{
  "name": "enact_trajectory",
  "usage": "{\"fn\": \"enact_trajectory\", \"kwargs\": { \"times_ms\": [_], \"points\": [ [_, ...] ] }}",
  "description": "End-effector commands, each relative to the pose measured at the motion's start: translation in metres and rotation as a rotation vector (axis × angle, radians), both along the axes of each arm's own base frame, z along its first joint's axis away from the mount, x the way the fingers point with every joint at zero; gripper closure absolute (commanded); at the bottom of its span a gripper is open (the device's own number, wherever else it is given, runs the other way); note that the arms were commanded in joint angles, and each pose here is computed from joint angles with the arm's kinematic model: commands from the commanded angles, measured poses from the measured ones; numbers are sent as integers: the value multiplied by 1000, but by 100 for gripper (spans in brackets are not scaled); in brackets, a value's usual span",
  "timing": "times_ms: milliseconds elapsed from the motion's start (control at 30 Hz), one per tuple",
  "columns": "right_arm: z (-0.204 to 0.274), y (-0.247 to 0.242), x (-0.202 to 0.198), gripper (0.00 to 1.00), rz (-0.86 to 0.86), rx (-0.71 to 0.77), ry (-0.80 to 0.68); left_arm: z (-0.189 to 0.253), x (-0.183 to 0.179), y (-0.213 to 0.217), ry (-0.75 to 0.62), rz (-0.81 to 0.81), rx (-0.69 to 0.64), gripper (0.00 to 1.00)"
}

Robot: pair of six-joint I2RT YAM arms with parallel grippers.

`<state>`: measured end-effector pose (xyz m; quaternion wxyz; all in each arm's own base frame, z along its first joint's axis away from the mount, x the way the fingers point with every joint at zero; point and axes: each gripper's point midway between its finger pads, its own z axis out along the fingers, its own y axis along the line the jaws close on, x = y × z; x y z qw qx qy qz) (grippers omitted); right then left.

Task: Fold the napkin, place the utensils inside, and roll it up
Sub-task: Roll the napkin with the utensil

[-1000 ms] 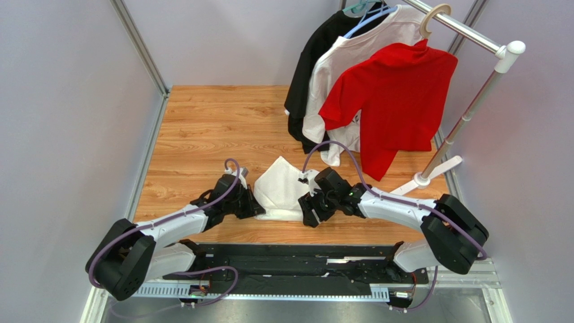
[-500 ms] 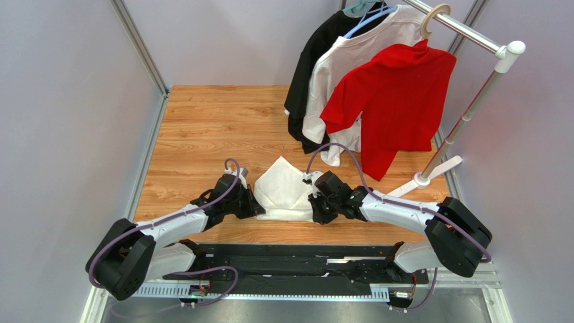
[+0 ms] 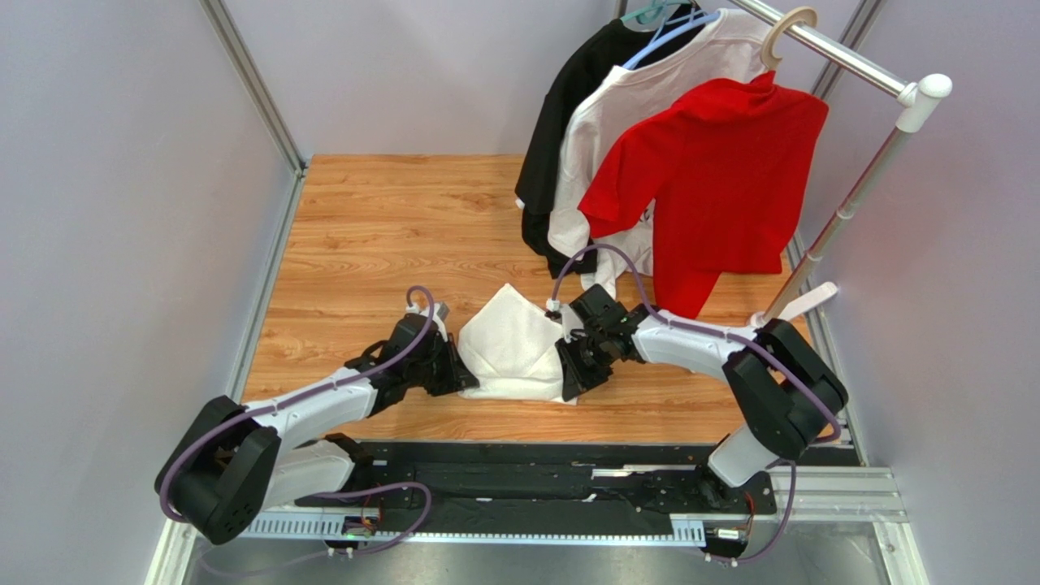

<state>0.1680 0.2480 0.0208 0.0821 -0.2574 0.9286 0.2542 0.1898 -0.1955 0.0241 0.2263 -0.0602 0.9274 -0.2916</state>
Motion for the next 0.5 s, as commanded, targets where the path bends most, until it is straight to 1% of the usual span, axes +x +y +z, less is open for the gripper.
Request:
{"fn": "enact_trajectory", "kwargs": {
  "times_ms": [0,133,233,267,333,367,433,467],
  "points": [
    [1,8,-1,100,28,56,127,-34,-25,34,119,18,178,100],
    [-15,-1,1,100,-1,-19,213,-35,-24,33,122,10,182,100],
    [-25,-4,3,100,-25,-34,245,-37,-25,33,134,2,192,100],
    [-25,-3,3,97,-29,-34,244,-38,-25,33,134,-1,192,100],
    [-20,-4,4,89,-36,-26,227,-38,-25,33,135,-7,194,100],
    [-16,-3,4,74,-34,-19,216,-38,-25,33,137,-6,192,100],
    [-4,-4,7,64,-38,-5,176,-37,-25,32,134,-12,192,100],
    [0,-5,9,49,-41,-6,159,-37,-25,32,135,-14,193,100]
  ]
}}
